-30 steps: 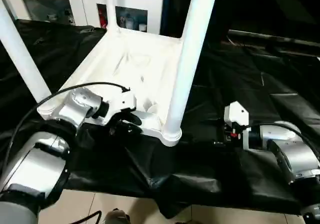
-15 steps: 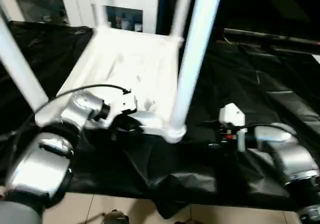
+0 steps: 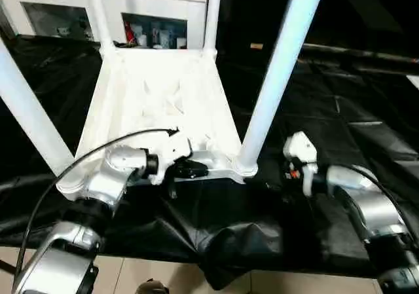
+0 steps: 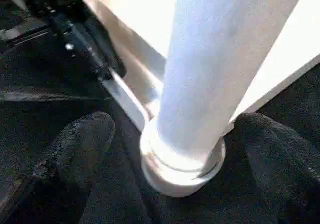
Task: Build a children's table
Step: Rotate table base
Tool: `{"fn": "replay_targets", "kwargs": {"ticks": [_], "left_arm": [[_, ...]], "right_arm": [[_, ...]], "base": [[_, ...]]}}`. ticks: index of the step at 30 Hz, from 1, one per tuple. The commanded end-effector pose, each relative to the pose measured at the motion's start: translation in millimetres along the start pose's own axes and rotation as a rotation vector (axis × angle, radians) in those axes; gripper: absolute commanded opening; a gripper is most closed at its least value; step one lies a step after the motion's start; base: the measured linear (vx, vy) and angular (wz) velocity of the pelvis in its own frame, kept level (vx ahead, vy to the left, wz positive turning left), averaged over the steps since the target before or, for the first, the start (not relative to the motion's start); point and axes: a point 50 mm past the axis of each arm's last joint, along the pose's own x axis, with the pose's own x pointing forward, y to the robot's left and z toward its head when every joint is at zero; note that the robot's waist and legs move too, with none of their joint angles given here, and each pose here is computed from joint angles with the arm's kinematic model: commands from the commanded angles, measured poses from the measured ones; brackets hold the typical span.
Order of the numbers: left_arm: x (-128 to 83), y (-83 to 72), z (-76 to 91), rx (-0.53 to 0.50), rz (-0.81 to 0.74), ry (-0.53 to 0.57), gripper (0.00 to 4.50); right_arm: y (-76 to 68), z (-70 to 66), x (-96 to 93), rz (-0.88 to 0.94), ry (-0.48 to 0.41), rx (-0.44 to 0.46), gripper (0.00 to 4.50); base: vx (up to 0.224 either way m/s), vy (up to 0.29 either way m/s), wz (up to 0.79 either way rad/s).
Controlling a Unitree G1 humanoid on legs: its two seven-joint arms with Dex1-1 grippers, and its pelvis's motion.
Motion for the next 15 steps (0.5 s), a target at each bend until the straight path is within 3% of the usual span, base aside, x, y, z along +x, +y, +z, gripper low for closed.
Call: {"fn": "replay_targets", "kwargs": {"ticks": [1, 14, 15], "left_arm": [[10.9, -18.5, -24.4, -0.083, -0.054, 0.103, 0.0], [7.0, -12.0, -22.2, -0.073, -0.055, 0.249, 0.0], [7.6, -10.6, -20.2, -0.079, -0.054, 0.245, 0.28]], "right_arm": [[-7.6, 3.6, 0.9, -0.049, 0.01, -0.029, 4.41], [-6.5, 2.9, 23.0, -0.04, 0.031, -0.053, 4.41], [-6.5, 2.9, 23.5, -0.039, 0.031, -0.054, 4.48]], "base": [[0.0, 0.0, 0.0], [0.0, 0.0, 0.0], [0.0, 0.0, 0.0]]}}
